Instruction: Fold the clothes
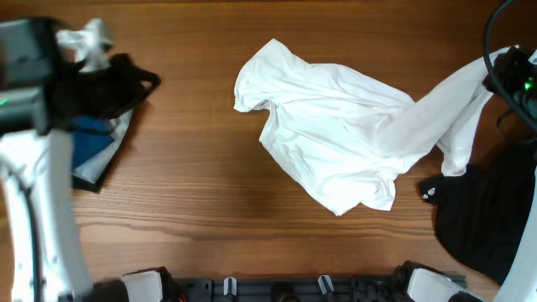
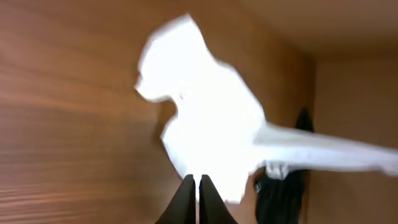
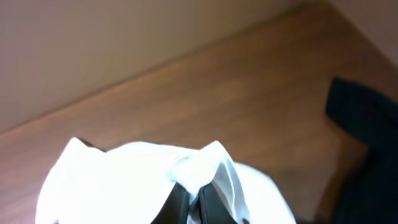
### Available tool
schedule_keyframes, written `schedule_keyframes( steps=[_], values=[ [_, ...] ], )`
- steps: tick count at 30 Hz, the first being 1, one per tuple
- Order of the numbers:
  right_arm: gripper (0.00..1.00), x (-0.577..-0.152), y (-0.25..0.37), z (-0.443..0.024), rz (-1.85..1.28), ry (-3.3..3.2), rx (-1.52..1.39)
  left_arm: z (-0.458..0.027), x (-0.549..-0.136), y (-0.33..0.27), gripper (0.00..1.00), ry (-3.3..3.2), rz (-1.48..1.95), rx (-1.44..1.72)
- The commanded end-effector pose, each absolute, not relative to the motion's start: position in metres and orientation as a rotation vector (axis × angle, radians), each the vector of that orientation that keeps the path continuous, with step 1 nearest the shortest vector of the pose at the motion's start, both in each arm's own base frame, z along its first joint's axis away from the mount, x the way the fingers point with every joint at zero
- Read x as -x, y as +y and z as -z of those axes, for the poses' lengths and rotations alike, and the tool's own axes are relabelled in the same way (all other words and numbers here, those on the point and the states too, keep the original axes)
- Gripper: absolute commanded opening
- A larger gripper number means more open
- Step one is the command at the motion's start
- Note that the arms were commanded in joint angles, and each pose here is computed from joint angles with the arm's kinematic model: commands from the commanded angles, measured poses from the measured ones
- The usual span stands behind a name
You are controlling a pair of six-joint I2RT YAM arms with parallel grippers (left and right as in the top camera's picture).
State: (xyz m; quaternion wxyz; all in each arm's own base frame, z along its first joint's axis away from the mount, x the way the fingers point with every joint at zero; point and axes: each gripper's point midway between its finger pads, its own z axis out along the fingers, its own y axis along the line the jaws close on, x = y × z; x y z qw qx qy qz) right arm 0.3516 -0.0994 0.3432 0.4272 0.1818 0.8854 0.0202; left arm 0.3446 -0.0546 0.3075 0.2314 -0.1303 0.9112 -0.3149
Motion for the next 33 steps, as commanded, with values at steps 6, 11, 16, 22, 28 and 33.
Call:
schedule_keyframes(
  steps=[6,11,16,22,28,33],
  values=[
    [0.04,-0.347,-0.117,-0.324,0.055,2.282,-0.533,-0.146,-0.321,-0.225,0.41,3.16,0.946,-0.01],
    [0.04,-0.347,-0.117,-0.314,0.05,2.317,-0.543,-0.068,-0.267,-0.281,0.43,3.455,0.611,-0.047],
    [0.05,-0.347,-0.117,-0.31,0.048,2.334,-0.547,-0.04,-0.245,-0.305,0.57,3.471,0.424,0.076],
    [0.05,-0.346,-0.117,-0.31,0.047,2.338,-0.548,-0.011,-0.229,-0.328,0.64,3.435,0.445,0.176],
    [0.05,-0.346,-0.117,-0.309,0.046,2.341,-0.549,0.007,-0.23,-0.332,0.74,3.386,0.444,0.24],
    [0.04,-0.345,-0.117,-0.309,0.046,2.342,-0.549,0.012,-0.233,-0.346,0.62,3.318,0.476,0.165]
  ],
)
